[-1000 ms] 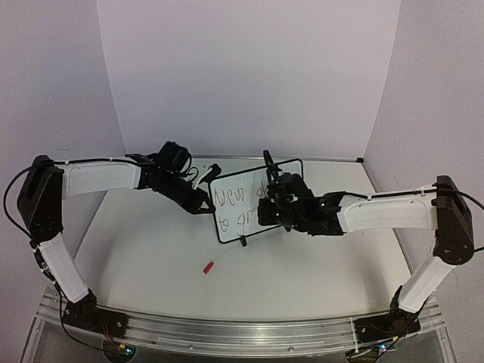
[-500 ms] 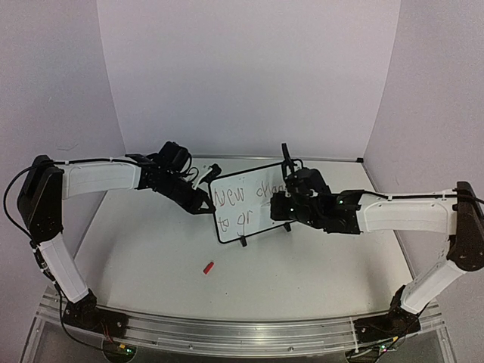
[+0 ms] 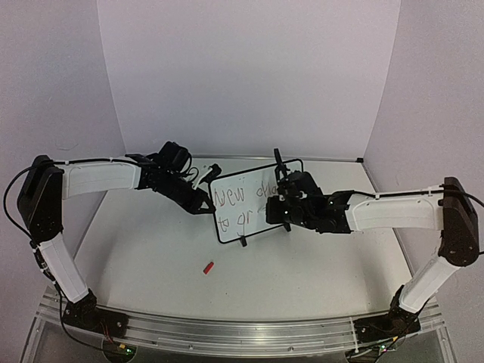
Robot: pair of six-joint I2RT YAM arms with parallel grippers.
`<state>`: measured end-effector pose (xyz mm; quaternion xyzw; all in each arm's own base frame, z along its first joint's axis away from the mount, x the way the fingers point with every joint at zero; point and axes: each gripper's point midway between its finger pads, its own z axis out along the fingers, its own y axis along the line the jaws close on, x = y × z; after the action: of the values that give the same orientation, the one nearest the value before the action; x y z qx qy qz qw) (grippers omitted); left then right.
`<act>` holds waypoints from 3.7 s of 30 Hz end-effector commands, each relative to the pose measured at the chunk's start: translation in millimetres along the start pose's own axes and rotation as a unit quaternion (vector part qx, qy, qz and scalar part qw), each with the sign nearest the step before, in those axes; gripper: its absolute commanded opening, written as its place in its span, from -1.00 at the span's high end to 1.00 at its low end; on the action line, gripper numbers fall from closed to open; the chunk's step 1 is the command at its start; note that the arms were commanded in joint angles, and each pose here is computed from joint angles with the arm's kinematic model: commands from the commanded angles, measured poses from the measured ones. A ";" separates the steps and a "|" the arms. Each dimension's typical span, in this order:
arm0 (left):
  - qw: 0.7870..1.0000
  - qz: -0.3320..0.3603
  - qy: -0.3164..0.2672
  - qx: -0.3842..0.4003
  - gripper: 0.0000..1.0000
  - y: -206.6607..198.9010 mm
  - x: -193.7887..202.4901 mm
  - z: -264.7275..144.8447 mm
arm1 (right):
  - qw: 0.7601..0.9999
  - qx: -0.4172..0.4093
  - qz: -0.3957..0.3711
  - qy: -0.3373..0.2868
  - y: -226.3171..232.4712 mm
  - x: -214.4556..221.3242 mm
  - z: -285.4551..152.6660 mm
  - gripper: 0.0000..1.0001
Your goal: Write a sentence on the whiteboard
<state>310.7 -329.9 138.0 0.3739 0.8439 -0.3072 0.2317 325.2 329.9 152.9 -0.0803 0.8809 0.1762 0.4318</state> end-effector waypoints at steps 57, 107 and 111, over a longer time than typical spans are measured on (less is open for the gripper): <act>1.000 0.011 -0.002 -0.003 1.00 -3.9 -9.6 -4.7 | 0.999 -0.006 -0.007 -0.044 16.0 -43.5 -9.2 1.00; 1.000 0.010 0.000 -0.002 1.00 -3.6 -8.7 -3.2 | 0.999 -0.003 0.002 -0.035 0.6 -35.4 -21.4 1.00; 1.000 0.010 0.000 -0.003 1.00 -3.5 -8.5 -3.3 | 1.000 -0.005 -0.001 -0.028 4.7 -32.9 -14.0 1.00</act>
<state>310.7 -329.9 137.9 0.3738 0.8439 -0.3072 0.2316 324.6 320.6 180.8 -0.0815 0.8721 0.1806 0.4474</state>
